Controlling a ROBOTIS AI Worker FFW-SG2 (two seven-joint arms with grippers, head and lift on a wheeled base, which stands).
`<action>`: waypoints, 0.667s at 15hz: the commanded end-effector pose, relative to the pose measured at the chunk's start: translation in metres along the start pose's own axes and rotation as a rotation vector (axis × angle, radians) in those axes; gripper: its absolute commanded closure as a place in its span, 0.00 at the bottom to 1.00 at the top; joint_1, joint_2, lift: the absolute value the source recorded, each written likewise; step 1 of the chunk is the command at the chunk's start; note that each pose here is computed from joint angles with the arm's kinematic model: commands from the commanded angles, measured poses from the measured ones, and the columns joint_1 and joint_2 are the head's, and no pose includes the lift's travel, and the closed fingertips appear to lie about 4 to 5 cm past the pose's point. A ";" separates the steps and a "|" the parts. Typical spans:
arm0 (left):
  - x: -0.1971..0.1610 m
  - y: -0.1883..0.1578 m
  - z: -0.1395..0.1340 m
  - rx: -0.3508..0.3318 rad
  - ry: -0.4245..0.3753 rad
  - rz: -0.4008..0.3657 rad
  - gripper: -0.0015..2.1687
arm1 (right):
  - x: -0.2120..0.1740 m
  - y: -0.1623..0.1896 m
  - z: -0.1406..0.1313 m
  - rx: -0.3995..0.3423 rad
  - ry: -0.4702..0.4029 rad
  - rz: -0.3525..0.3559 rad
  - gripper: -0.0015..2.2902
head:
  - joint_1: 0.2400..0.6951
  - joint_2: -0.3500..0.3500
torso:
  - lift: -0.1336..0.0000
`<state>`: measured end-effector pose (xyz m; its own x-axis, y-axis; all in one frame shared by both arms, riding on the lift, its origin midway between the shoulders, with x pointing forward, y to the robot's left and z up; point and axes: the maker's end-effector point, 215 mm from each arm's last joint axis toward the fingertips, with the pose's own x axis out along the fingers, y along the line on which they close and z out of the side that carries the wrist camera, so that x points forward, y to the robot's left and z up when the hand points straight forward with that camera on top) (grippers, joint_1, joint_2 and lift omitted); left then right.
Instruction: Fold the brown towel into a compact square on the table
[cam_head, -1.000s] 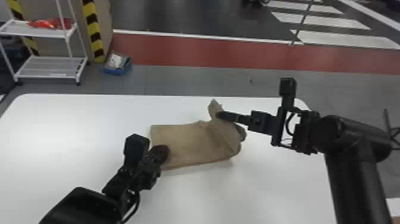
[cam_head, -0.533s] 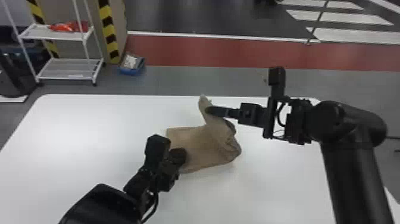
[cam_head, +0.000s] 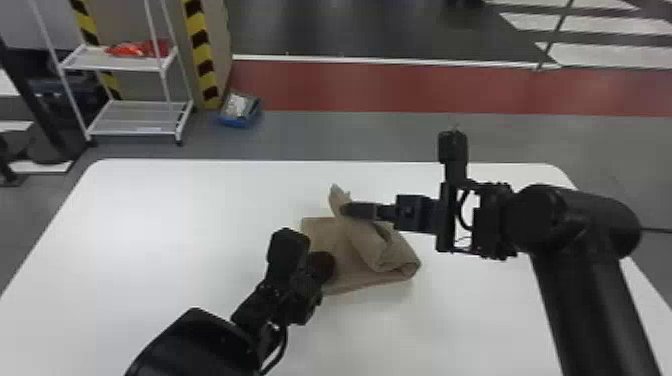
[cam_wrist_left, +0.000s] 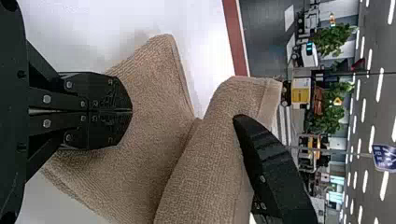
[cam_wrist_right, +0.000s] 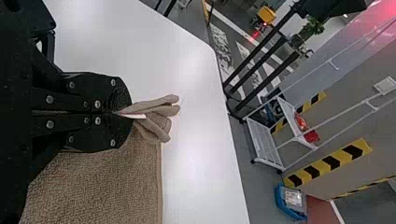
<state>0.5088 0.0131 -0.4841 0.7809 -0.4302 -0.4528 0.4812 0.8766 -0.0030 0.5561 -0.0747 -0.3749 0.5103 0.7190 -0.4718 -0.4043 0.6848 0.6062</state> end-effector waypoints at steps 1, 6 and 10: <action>0.000 -0.001 -0.001 0.000 0.001 0.000 0.91 | 0.007 -0.010 -0.009 -0.042 0.011 -0.054 0.49 | 1.00 0.41 | 0.18; 0.000 -0.001 -0.002 0.001 0.003 0.001 0.91 | 0.016 -0.019 0.000 -0.129 -0.031 -0.115 0.50 | 1.00 0.40 | 0.18; -0.002 -0.005 -0.006 -0.003 0.006 -0.004 0.91 | 0.021 -0.013 -0.014 -0.112 -0.013 -0.099 0.38 | 1.00 0.41 | 0.18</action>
<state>0.5027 0.0111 -0.4881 0.7772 -0.4326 -0.4570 0.4835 0.8753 -0.0063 0.5645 -0.0693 -0.4013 0.5673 0.6431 -0.5145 -0.4311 0.7642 0.4798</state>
